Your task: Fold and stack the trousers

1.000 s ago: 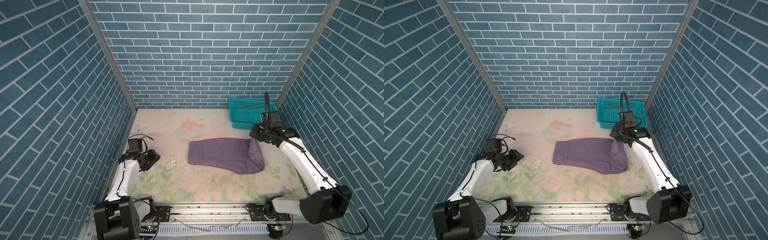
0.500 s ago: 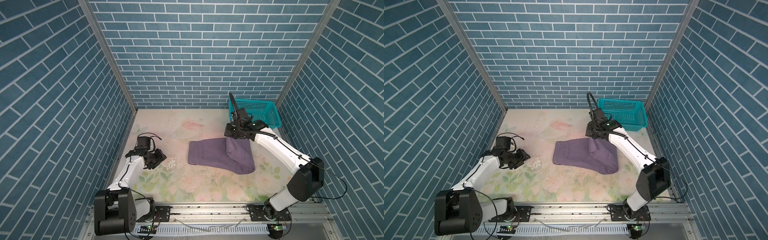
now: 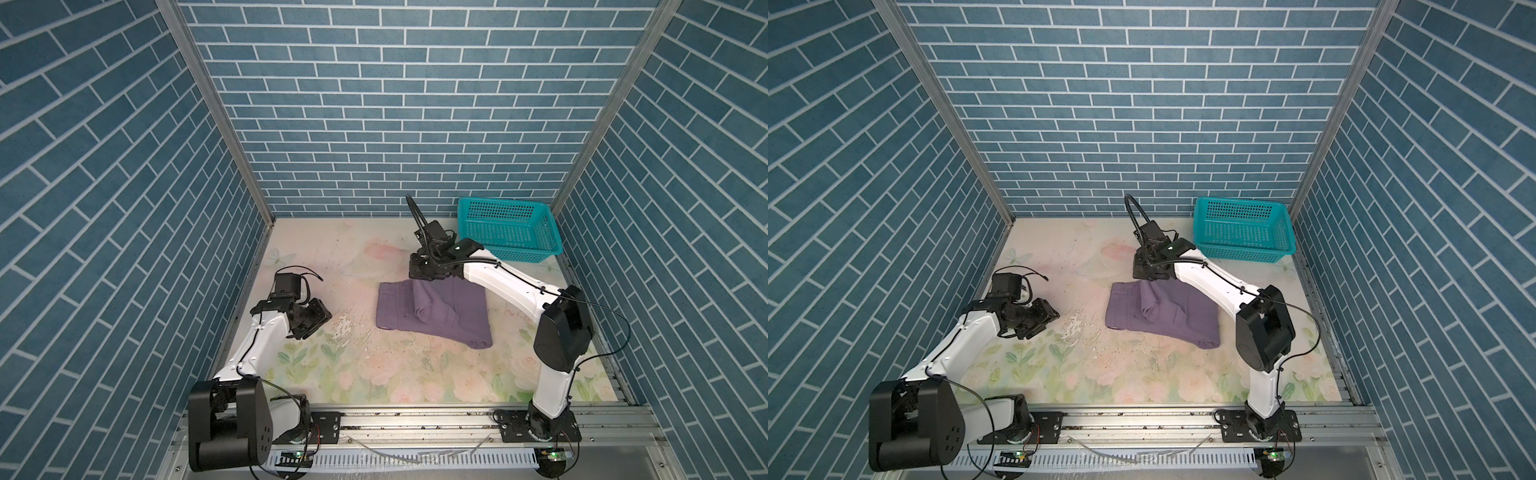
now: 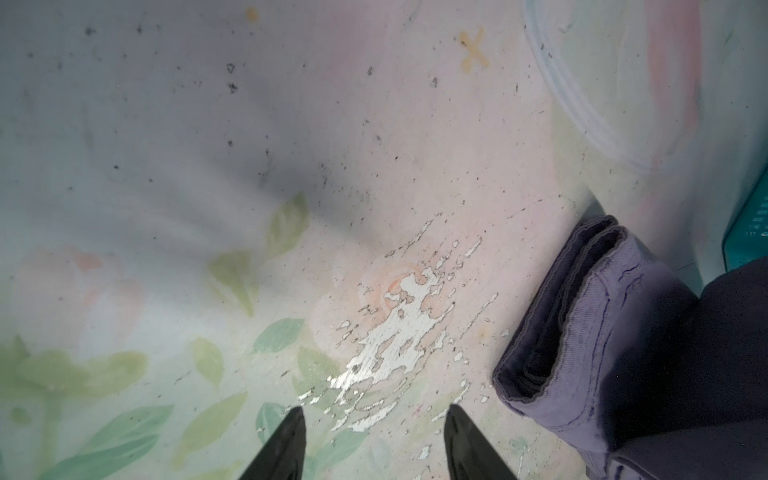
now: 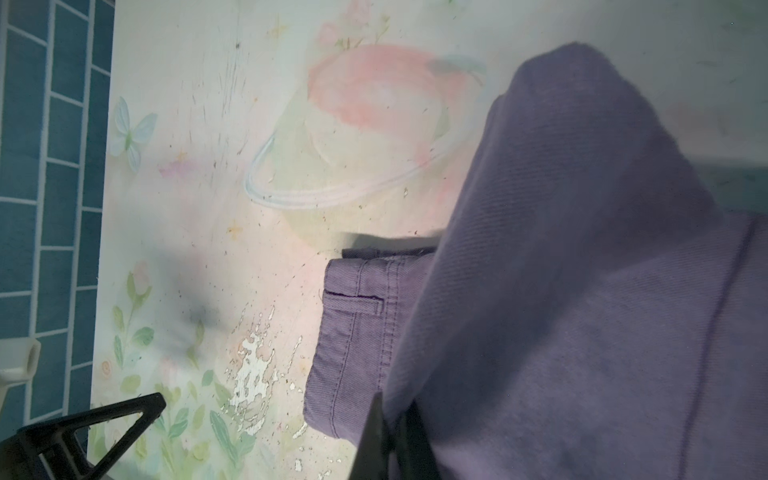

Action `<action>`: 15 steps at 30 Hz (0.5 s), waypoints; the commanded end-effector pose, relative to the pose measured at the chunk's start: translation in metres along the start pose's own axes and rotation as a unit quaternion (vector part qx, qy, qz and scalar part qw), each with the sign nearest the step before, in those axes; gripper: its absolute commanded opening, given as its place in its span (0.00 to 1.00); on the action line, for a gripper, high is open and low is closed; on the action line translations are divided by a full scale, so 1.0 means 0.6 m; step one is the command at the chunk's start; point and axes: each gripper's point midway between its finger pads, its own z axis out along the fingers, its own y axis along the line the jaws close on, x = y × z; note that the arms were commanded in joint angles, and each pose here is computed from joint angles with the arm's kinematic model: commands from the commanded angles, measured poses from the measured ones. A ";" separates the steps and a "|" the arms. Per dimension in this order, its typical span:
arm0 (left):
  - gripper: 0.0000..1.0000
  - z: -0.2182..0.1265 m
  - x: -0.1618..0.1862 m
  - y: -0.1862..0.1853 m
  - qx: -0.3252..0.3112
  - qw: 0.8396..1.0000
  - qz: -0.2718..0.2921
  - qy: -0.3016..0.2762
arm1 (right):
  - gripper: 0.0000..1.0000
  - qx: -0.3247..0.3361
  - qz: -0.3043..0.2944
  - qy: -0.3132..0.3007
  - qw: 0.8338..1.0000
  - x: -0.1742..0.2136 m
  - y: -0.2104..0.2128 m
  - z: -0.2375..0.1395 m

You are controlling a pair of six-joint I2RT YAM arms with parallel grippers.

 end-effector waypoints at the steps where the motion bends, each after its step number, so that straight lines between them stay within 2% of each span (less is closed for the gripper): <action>1: 0.56 0.002 0.008 0.009 -0.011 1.000 0.006 0.006 | 0.00 -0.046 -0.002 -0.011 0.999 -0.014 0.066 -0.002; 5: 0.56 0.005 0.009 0.009 -0.010 1.000 0.004 0.009 | 0.00 -0.058 -0.014 0.000 0.998 -0.004 0.093 0.013; 6: 0.59 0.005 0.009 0.010 -0.010 1.000 0.003 0.009 | 0.00 -0.065 -0.017 0.007 0.998 0.000 0.103 0.017; 7: 0.61 0.006 0.010 0.010 -0.011 1.000 0.003 0.009 | 0.03 -0.066 -0.020 0.012 0.998 0.005 0.107 0.022; 9: 0.65 0.008 0.012 0.011 -0.011 1.000 0.003 0.012 | 0.20 -0.066 -0.022 0.020 0.997 0.010 0.112 0.030; 12: 0.65 0.010 0.015 0.012 -0.010 1.000 0.002 0.016 | 0.41 -0.076 -0.026 0.023 0.997 0.008 0.122 0.029; 15: 0.65 0.009 0.011 0.006 -0.004 1.000 0.002 0.016 | 0.43 -0.085 -0.052 0.000 0.995 -0.016 0.138 -0.006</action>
